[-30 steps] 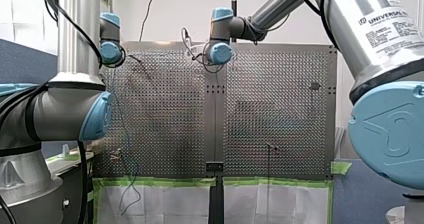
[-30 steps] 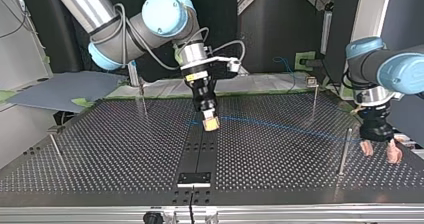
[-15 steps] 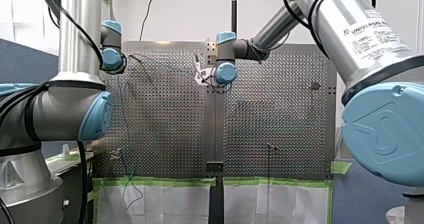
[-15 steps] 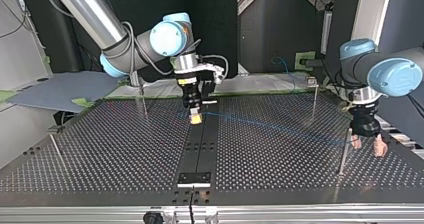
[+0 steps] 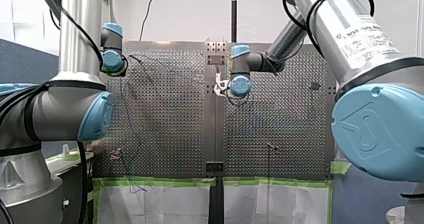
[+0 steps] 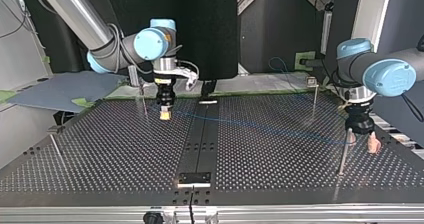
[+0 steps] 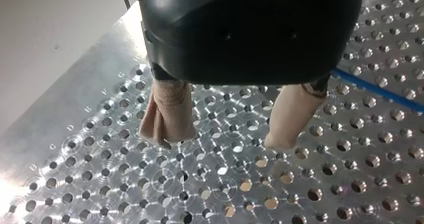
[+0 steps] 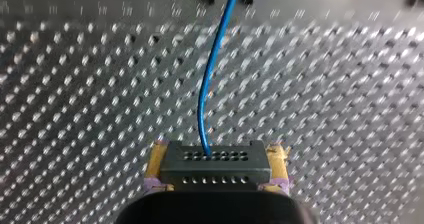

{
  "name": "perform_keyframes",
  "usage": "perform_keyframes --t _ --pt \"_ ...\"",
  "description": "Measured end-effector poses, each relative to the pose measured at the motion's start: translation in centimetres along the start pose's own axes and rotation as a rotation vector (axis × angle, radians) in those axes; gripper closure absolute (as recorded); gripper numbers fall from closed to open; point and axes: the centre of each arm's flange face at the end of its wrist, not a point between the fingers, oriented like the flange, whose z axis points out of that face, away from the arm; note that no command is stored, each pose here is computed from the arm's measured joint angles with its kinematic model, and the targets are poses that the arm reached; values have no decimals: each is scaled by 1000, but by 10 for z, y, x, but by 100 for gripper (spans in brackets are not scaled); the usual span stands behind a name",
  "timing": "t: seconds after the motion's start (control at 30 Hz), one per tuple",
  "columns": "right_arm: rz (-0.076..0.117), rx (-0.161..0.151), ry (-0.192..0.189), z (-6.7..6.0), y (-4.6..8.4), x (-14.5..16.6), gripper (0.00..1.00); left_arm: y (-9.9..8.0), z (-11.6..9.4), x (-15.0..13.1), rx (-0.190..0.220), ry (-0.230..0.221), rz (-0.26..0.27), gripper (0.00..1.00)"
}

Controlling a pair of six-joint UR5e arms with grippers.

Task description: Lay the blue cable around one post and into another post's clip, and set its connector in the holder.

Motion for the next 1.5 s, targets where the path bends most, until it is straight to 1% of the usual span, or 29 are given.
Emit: perform_keyframes --t 0.07,0.17,0.27,0.3,0.4,0.43,0.53,0.73,0.8,0.93,1.03,1.13,1.27,1.3,1.5 --pt "9 -14 0 1 6 -5 96 -1 0 0 5 2 -1 0" --pt "31 -52 0 2 22 -14 96 -1 0 1 11 4 -2 0" --pt "60 -100 1 3 39 -25 96 -2 0 1 14 6 -2 0" --pt "71 -121 3 4 47 -29 96 -2 0 1 15 7 -2 0" --pt "98 -168 6 5 66 -39 96 -4 0 2 21 10 -3 0" --pt "106 -178 7 5 72 -41 96 -4 0 3 22 11 -4 0" --pt "130 -202 10 6 88 -50 96 -5 -1 3 25 12 -6 0" --pt "178 -213 9 7 118 -72 96 -7 -1 5 29 15 -7 0" --pt "187 -220 2 7 128 -83 96 -8 -1 5 31 16 -7 0" --pt "197 -244 -20 5 147 -110 96 -9 -2 6 33 17 -7 0" --pt "208 -266 -39 1 162 -132 96 -9 -2 7 34 18 -8 0" --pt "220 -278 -59 -3 176 -154 96 -10 -2 7 38 19 -8 0" --pt "224 -286 -93 -10 195 -184 96 -10 -2 7 41 19 -9 0" --pt "223 -287 -105 -13 201 -194 96 -10 -2 7 42 20 -10 0" --pt "226 -294 -156 -30 226 -236 96 -12 -2 8 49 24 -14 0"
